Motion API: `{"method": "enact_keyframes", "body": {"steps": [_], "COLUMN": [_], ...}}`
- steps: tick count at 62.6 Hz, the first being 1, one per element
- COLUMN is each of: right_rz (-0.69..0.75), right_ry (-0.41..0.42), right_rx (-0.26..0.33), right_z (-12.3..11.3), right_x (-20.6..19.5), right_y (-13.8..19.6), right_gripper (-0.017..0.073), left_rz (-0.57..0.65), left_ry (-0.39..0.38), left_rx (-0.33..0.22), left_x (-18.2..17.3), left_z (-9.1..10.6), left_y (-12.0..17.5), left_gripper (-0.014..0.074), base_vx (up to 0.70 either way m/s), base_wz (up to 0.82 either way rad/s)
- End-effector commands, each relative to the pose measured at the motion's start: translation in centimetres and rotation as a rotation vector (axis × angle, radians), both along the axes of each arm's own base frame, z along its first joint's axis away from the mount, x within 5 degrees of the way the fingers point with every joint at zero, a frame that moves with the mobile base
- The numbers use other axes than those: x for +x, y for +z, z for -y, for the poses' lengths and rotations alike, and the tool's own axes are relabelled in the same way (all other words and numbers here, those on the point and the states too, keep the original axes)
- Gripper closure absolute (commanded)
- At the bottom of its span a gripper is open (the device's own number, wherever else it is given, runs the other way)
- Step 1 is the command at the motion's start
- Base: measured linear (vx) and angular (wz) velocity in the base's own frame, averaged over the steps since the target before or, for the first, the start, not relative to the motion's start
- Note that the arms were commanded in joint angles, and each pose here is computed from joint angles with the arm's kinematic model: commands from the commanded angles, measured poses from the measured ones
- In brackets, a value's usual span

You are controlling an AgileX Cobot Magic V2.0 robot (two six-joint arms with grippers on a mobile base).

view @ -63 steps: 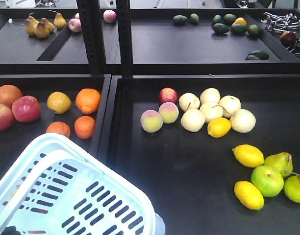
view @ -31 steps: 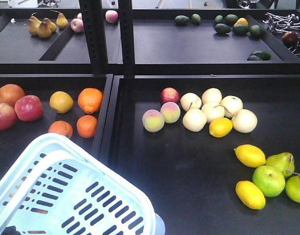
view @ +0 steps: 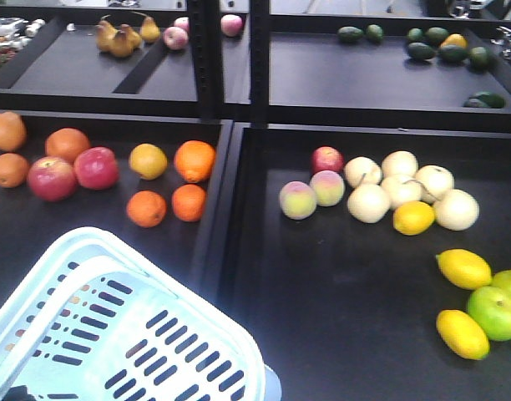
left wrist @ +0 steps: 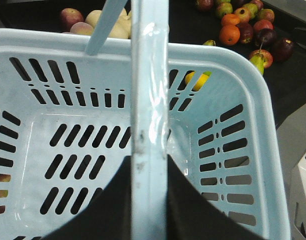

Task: Pick three apples into basket with both arms
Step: 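Turn the base away from the table while carrying the basket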

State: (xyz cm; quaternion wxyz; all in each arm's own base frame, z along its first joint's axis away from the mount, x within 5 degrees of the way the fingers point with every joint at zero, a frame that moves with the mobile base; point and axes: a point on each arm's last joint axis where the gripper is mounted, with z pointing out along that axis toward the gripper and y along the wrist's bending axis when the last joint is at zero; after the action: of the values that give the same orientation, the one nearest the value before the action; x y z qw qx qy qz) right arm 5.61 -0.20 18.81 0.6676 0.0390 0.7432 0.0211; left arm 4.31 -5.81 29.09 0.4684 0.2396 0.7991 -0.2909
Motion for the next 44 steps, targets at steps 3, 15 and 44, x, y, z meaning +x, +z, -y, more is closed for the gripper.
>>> {"method": "enact_keyframes", "body": {"steps": [3,15,44], "right_rz": [0.076,0.076,0.076], "right_ry": [0.010,0.010,0.010], "right_rx": [-0.017,-0.017,-0.017], "right_z": [-0.08,-0.08,-0.08], "right_x": [0.01,0.01,0.01], "right_y": [0.31,0.31,0.31], "right_gripper": [0.0564,0.0564,0.0564], "left_rz": [0.058,0.058,0.058], "left_ry": [0.038,0.038,0.038], "left_rx": [-0.094,-0.094,-0.094], "left_x": [0.30,0.30,0.30], "left_z": [0.03,0.03,0.03], "left_y": [1.67,1.67,1.67], "left_gripper": [0.0601,0.0601,0.0601], "base_vx": [-0.07,-0.09,-0.12], "base_wz": [0.33,0.40,0.47]}}
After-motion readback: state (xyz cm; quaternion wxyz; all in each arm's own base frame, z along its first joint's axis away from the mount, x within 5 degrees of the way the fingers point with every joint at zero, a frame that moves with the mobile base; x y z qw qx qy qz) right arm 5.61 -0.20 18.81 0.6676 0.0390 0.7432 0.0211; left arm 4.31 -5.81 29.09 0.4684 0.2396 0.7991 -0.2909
